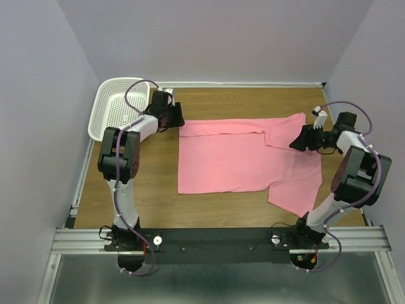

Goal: Fold and stack the t-shirts

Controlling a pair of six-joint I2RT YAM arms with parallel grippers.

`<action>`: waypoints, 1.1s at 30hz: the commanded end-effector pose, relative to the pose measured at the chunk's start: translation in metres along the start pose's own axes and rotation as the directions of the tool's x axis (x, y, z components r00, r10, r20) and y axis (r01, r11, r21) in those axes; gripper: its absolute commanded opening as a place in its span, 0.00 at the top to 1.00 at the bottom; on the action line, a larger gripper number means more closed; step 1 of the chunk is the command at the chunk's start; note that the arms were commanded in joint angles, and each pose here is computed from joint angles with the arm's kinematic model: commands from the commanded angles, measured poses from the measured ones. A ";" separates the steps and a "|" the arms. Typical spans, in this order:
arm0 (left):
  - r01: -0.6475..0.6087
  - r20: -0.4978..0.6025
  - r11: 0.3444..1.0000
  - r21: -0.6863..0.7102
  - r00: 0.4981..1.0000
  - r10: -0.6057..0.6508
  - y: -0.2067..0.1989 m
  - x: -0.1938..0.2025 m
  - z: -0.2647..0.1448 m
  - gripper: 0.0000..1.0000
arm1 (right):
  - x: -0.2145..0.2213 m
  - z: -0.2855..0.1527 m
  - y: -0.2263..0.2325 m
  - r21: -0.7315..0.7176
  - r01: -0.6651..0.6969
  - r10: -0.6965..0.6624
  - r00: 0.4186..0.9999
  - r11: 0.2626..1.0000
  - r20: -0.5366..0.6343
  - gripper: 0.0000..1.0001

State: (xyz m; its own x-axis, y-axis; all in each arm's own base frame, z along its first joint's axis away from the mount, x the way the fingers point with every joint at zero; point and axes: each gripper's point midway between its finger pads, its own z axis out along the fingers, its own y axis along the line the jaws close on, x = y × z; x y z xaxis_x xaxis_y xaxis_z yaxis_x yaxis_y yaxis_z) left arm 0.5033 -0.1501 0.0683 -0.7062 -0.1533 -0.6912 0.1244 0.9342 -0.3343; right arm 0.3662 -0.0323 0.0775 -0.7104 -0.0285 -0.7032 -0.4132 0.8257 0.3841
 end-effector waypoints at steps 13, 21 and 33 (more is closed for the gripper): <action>-0.023 -0.217 0.999 0.043 0.976 0.032 0.002 0.044 0.040 0.79 | -0.011 -0.006 0.001 -0.053 -0.032 0.035 0.997 0.998 0.064 0.34; -0.005 -0.168 1.000 -0.006 0.986 0.004 0.011 0.008 0.056 1.00 | -0.018 -0.012 -0.009 -0.016 -0.023 0.024 0.997 1.000 0.074 0.34; 0.096 -0.010 0.989 -0.115 0.995 -0.098 0.039 -0.084 0.069 1.00 | -0.032 -0.011 -0.054 0.135 -0.042 0.034 0.998 0.990 0.059 0.34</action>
State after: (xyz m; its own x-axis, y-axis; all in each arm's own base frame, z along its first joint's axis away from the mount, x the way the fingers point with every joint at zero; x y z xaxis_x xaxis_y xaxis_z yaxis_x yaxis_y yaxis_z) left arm 0.6038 -0.1451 0.0640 -0.7317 -0.1909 -0.6544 0.0540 0.9407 -0.3349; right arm 0.3908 -0.0624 0.0862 -0.6944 0.0250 -0.7192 -0.3545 0.8578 0.3722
